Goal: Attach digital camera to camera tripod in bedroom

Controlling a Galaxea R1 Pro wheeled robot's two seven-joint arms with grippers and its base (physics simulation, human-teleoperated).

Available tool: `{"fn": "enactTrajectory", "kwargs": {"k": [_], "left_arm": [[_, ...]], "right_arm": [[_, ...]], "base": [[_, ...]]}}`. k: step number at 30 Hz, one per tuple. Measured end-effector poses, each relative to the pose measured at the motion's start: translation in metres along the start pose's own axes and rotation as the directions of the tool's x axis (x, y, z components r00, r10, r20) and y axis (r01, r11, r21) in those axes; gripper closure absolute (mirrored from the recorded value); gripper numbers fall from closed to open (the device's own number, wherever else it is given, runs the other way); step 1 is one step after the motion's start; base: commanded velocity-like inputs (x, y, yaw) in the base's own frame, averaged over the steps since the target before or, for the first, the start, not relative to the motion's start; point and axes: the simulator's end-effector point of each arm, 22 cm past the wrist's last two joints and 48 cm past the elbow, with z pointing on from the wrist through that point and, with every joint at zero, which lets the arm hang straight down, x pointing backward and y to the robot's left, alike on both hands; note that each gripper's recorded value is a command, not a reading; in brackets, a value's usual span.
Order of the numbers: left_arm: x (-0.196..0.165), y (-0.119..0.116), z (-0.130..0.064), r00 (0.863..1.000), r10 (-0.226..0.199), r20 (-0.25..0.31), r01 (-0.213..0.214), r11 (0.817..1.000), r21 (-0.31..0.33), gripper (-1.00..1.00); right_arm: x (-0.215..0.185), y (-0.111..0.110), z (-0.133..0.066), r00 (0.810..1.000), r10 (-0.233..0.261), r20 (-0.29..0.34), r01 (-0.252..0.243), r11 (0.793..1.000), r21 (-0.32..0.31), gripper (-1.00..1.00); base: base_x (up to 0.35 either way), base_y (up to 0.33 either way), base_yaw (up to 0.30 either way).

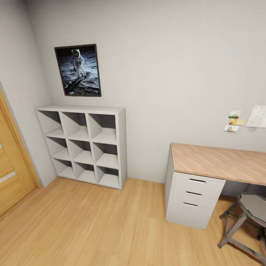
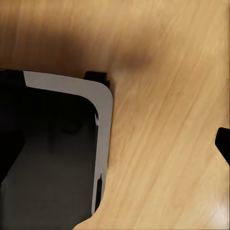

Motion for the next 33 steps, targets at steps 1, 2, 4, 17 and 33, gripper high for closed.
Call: {"fn": "enactTrajectory", "kwargs": {"k": [1, 2, 4, 17, 33], "left_arm": [[0.000, 0.000, 0.000, 1.000, 0.000, 0.000, 0.000, 1.000, 0.000, -1.00], [0.000, 0.000, 0.000, 1.000, 0.000, 0.000, 0.000, 1.000, 0.000, -1.00], [0.000, 0.000, 0.000, 1.000, 0.000, 0.000, 0.000, 1.000, 0.000, -1.00], [0.000, 0.001, 0.000, 1.000, -0.003, 0.000, 0.003, 1.000, -0.001, -1.00], [0.001, 0.001, 0.000, 1.000, -0.029, -0.002, 0.029, 1.000, -0.004, -1.00]], "right_arm": [[0.000, 0.000, 0.000, 1.000, 0.000, 0.000, 0.000, 1.000, 0.000, -1.00], [0.000, 0.000, 0.000, 1.000, 0.000, 0.000, 0.000, 1.000, 0.000, -1.00], [0.000, 0.000, 0.000, 1.000, 0.000, 0.000, 0.000, 1.000, 0.001, -1.00], [0.000, -0.001, 0.000, 1.000, -0.003, -0.001, 0.003, 1.000, 0.005, -1.00], [-0.001, -0.010, 0.000, 1.000, -0.013, 0.000, 0.013, 0.999, 0.046, -1.00]], "base": [[0.250, -0.182, 0.181], [0.250, -0.182, 0.198], [0.249, -0.181, 0.236], [0.069, -0.050, 0.268], [0.002, -0.001, 0.277]]}}
